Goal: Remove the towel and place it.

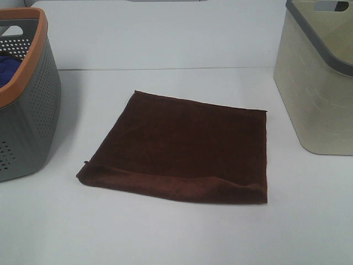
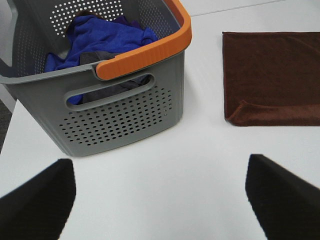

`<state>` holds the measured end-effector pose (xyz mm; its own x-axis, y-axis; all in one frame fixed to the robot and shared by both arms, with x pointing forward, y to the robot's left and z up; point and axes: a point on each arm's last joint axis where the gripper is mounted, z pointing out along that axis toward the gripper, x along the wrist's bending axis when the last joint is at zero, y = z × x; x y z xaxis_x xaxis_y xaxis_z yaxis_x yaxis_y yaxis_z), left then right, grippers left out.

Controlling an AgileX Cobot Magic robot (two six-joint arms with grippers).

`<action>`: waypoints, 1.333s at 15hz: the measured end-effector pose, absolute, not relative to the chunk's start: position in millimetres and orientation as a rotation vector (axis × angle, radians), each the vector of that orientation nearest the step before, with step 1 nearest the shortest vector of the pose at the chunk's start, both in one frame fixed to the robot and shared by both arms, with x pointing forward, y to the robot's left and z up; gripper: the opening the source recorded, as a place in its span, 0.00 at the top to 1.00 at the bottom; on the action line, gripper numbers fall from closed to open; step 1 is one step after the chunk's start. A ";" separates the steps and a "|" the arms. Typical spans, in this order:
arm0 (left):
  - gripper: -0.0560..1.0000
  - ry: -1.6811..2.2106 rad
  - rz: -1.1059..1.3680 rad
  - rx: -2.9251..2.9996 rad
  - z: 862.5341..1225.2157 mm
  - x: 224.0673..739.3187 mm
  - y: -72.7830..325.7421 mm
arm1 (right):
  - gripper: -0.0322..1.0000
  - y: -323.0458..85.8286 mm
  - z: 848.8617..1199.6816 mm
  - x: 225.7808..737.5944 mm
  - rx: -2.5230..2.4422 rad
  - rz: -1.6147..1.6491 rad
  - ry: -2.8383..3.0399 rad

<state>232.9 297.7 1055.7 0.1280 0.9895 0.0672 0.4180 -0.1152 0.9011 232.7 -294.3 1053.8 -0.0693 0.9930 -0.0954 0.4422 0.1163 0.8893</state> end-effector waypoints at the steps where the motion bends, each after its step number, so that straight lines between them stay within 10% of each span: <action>1: 0.13 1.395 0.953 1.643 1055.7 232.9 298.0 | 0.14 -294.3 1053.8 232.7 1.429 0.905 1.626; 20: 0.13 1.407 0.956 1.634 1055.7 232.9 298.0 | 0.14 -294.0 1054.0 232.8 1.479 0.940 1.593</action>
